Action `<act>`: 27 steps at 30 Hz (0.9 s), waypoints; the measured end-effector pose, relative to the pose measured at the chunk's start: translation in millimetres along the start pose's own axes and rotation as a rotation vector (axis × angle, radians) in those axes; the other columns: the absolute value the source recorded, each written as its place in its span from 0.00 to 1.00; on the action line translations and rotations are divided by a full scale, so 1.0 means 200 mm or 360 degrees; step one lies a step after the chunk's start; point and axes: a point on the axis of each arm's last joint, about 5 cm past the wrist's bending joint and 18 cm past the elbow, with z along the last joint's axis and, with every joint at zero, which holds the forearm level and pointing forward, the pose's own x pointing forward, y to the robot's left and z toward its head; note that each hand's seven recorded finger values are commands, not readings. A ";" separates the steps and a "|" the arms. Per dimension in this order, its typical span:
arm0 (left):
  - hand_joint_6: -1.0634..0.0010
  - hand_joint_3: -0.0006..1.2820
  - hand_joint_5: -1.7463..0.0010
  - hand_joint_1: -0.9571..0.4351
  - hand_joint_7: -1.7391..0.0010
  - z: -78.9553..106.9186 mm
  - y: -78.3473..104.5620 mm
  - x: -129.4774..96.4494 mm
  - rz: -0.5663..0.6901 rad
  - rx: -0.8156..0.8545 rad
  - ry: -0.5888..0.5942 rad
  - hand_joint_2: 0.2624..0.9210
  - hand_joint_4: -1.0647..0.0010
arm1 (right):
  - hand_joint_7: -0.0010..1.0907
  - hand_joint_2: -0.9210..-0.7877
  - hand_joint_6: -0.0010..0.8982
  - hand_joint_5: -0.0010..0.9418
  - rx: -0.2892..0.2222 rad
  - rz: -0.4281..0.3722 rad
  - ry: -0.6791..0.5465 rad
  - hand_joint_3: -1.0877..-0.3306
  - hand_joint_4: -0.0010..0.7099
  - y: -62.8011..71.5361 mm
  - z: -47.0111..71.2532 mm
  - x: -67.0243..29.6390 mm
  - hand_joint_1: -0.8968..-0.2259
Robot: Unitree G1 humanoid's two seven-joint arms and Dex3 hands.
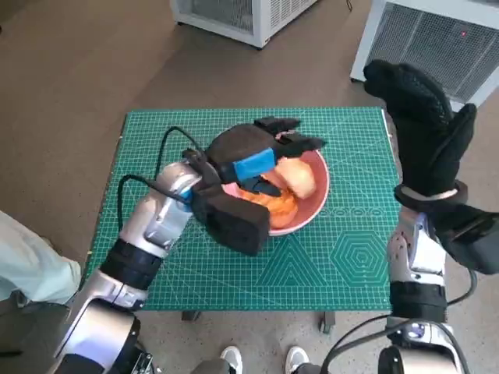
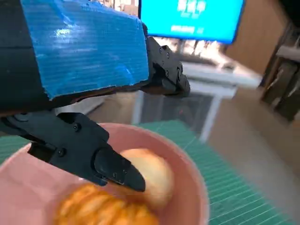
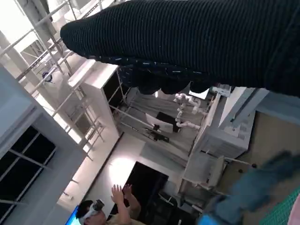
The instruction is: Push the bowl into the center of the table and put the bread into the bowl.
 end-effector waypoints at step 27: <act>0.76 0.20 0.99 0.21 0.99 -0.06 0.05 -0.25 0.0899 -0.1045 -0.0444 1.00 0.88 | 0.20 0.00 0.29 0.00 0.0029 0.0057 -0.0001 0.49 0.36 0.05 0.02 0.068 0.33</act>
